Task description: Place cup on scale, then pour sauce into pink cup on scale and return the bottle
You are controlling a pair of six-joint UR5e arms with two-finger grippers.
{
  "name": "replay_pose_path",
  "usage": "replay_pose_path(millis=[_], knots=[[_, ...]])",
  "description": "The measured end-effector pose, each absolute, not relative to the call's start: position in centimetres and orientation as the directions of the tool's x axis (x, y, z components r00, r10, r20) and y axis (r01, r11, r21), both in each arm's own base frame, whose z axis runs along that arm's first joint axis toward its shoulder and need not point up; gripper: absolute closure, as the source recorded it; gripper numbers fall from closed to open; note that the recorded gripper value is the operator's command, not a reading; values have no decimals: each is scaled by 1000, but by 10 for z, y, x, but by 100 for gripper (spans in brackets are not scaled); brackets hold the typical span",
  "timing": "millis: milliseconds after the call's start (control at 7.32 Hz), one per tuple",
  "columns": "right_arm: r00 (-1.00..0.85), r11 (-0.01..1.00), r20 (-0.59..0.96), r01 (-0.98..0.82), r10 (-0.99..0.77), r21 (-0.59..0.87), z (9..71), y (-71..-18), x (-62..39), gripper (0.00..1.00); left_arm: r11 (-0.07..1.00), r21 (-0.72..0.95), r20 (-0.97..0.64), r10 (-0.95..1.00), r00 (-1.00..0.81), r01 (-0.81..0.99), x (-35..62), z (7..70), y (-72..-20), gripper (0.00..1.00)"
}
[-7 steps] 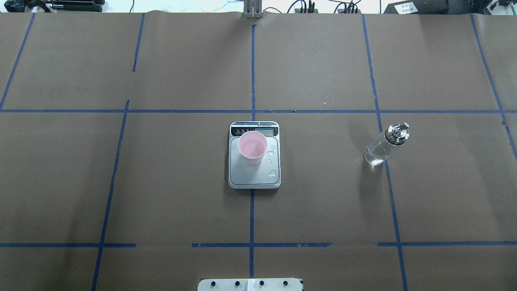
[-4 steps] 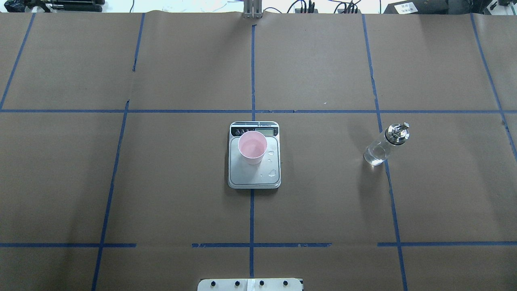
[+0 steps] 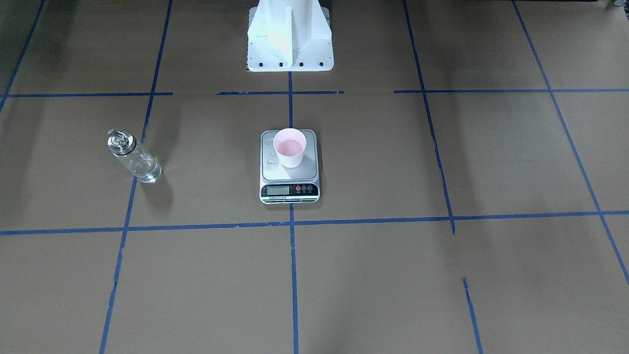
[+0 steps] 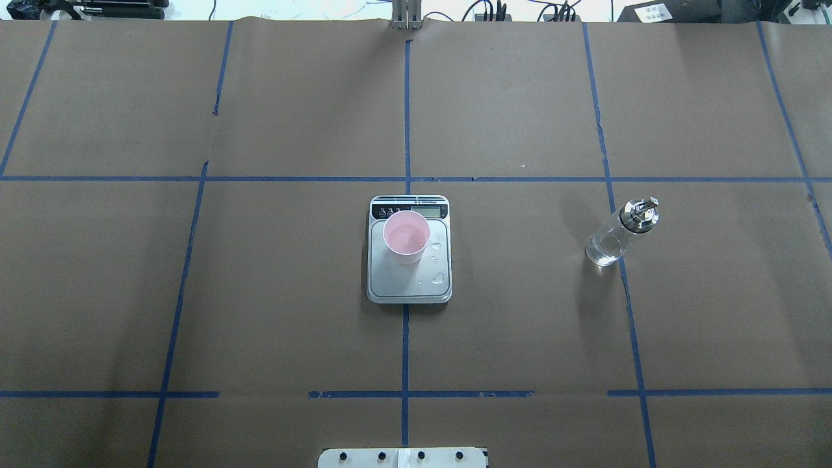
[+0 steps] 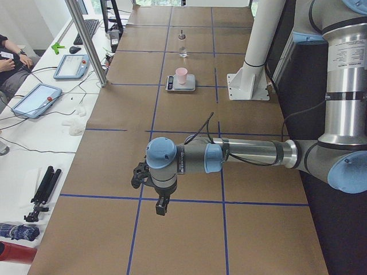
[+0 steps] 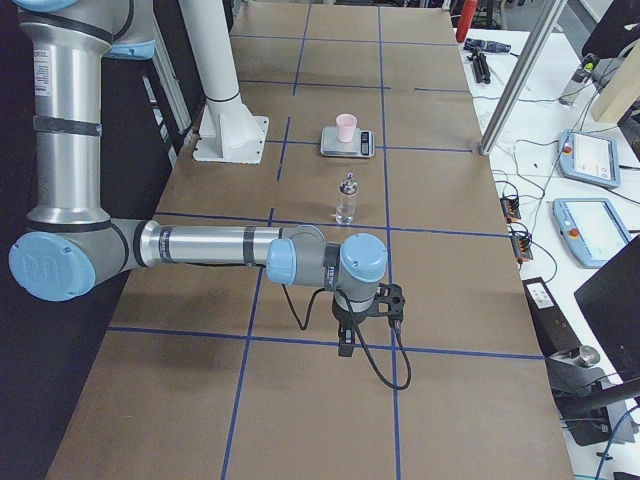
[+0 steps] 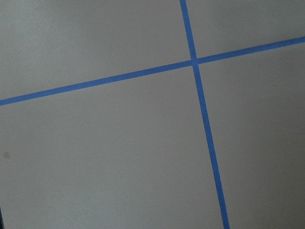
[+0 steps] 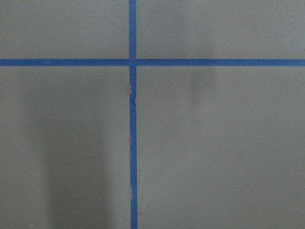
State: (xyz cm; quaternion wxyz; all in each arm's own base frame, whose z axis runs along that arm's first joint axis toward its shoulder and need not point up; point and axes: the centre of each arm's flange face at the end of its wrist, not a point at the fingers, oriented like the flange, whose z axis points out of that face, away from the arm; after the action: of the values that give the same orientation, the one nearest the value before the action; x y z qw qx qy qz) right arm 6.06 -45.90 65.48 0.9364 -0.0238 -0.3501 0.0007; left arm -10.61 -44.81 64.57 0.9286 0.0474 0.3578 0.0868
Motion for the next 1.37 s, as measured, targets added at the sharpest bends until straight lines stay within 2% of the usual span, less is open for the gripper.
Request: replay_pose_path(millis=[1365], knots=[[756, 999, 655, 21, 17, -50, 658, -458, 58, 0, 980, 155, -656, 198, 728, -127, -106, 643, -449, 0]])
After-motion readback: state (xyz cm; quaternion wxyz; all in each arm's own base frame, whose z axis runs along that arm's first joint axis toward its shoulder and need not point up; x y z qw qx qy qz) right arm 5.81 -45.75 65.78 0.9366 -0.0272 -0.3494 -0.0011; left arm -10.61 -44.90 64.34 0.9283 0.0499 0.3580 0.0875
